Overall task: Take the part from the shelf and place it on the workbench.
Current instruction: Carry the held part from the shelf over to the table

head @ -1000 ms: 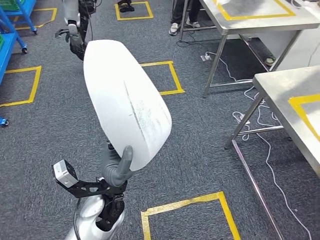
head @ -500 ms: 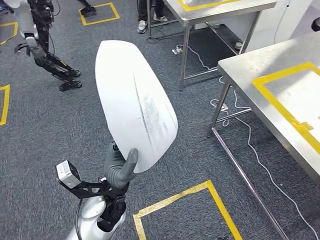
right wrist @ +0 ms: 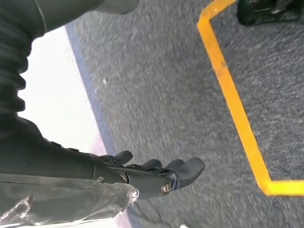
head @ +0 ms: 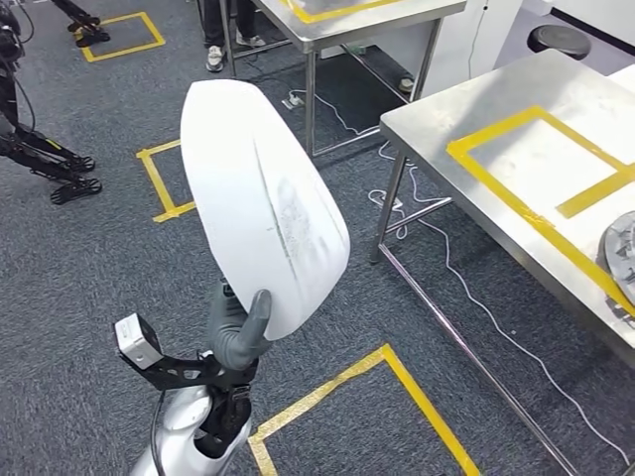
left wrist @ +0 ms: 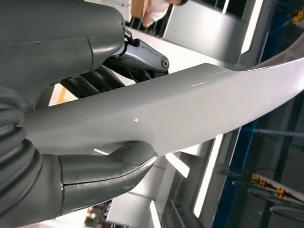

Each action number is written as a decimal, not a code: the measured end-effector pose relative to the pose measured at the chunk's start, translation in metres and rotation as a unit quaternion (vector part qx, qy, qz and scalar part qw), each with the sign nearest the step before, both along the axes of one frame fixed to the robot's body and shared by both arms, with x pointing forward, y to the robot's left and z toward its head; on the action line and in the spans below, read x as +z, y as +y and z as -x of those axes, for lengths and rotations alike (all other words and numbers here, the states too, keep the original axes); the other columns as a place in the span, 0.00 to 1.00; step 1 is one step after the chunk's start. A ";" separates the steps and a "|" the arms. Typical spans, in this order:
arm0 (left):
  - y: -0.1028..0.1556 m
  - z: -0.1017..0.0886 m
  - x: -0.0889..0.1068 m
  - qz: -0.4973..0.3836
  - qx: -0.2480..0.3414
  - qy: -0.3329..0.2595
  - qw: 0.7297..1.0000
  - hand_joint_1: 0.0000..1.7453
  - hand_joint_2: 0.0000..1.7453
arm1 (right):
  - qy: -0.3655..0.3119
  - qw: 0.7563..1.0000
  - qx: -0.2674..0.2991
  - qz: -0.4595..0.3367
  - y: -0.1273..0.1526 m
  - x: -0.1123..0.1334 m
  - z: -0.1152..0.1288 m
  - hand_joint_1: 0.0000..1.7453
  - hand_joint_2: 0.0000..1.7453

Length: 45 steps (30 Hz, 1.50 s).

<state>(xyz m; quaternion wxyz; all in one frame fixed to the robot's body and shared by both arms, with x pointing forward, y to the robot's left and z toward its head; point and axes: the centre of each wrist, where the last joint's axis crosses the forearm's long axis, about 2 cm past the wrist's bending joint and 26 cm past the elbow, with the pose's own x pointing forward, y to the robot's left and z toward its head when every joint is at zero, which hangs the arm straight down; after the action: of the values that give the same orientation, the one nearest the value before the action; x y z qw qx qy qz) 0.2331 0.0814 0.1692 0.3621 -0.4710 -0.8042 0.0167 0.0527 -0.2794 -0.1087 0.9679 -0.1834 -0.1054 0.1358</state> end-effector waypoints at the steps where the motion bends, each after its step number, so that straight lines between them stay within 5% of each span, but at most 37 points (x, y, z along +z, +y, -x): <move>1: 0.000 0.000 0.000 0.000 0.000 0.001 1.000 0.94 1.00 | -0.001 1.000 0.000 0.000 0.000 0.000 -0.001 0.00 1.00; 45: 0.001 -0.002 0.000 0.001 0.004 -0.003 1.000 0.94 1.00 | -0.007 1.000 -0.001 -0.003 -0.002 0.000 -0.004 0.00 1.00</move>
<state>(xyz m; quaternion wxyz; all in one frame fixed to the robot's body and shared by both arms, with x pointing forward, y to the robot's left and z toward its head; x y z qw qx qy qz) 0.2347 0.0822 0.1696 0.3595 -0.4680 -0.8071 0.0180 0.0566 -0.2812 -0.1082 0.9677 -0.1816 -0.1128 0.1336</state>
